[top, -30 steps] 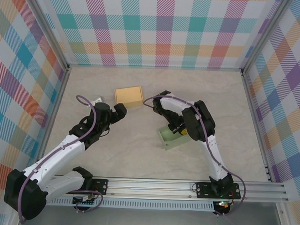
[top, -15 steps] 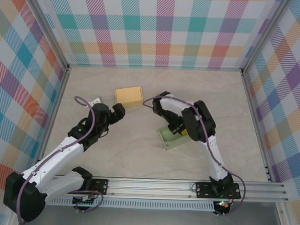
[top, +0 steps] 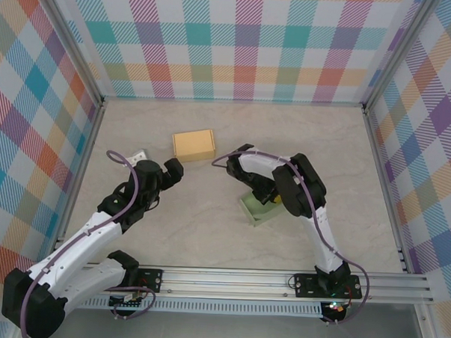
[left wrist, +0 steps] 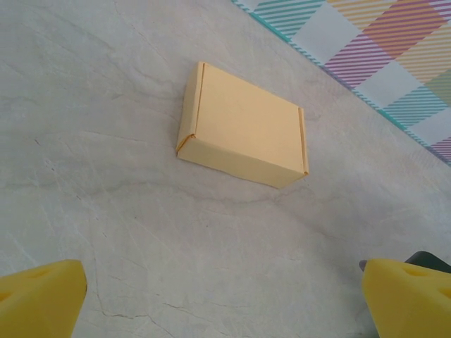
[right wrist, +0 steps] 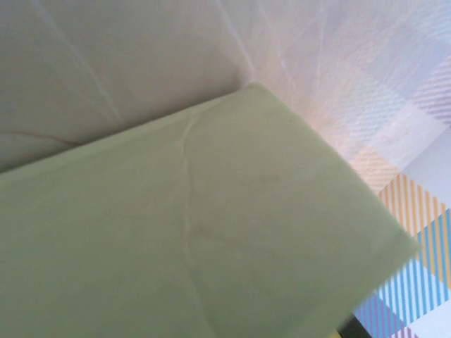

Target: Fold the paper box

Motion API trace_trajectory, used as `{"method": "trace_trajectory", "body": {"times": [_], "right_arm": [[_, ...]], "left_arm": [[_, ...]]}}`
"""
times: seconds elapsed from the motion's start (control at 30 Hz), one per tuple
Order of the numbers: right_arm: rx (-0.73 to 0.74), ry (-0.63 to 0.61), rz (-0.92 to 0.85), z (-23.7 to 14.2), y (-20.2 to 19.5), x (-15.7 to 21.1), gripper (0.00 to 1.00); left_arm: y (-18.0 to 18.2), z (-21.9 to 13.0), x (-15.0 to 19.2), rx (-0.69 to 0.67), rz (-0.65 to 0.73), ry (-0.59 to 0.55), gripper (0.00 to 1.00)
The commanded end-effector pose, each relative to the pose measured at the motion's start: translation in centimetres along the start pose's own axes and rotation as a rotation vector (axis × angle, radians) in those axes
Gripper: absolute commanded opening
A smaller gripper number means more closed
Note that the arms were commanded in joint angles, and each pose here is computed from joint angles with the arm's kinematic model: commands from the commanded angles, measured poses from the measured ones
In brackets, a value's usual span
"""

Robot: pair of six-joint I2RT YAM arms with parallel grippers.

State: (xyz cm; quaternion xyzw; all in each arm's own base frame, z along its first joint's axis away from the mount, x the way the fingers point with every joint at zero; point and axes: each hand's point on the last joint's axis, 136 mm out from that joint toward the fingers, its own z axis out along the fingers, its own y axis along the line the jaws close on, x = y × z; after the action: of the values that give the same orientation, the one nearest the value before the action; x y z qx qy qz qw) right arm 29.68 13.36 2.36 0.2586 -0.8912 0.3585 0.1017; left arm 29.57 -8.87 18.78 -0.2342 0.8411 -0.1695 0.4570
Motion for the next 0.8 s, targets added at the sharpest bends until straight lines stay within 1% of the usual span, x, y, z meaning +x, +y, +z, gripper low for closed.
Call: {"method": "trace_trajectory", "body": {"times": [0.0,0.47,0.77], "right_arm": [[-0.13,-0.256,0.124,1.56,4.9,-8.39,0.0],[-0.1,-0.302,0.166,1.19,4.94,-8.59,0.0],[-0.061,-0.375,0.218,1.1,4.81,-8.46,0.0]], "left_arm": [[0.65,0.2,-0.43,-0.032,0.0,-0.015,1.0],[0.5,0.49,-0.48,-0.037,0.006,-0.011,1.0],[0.5,0.56,-0.37,-0.038,0.008,-0.007,1.0]]}}
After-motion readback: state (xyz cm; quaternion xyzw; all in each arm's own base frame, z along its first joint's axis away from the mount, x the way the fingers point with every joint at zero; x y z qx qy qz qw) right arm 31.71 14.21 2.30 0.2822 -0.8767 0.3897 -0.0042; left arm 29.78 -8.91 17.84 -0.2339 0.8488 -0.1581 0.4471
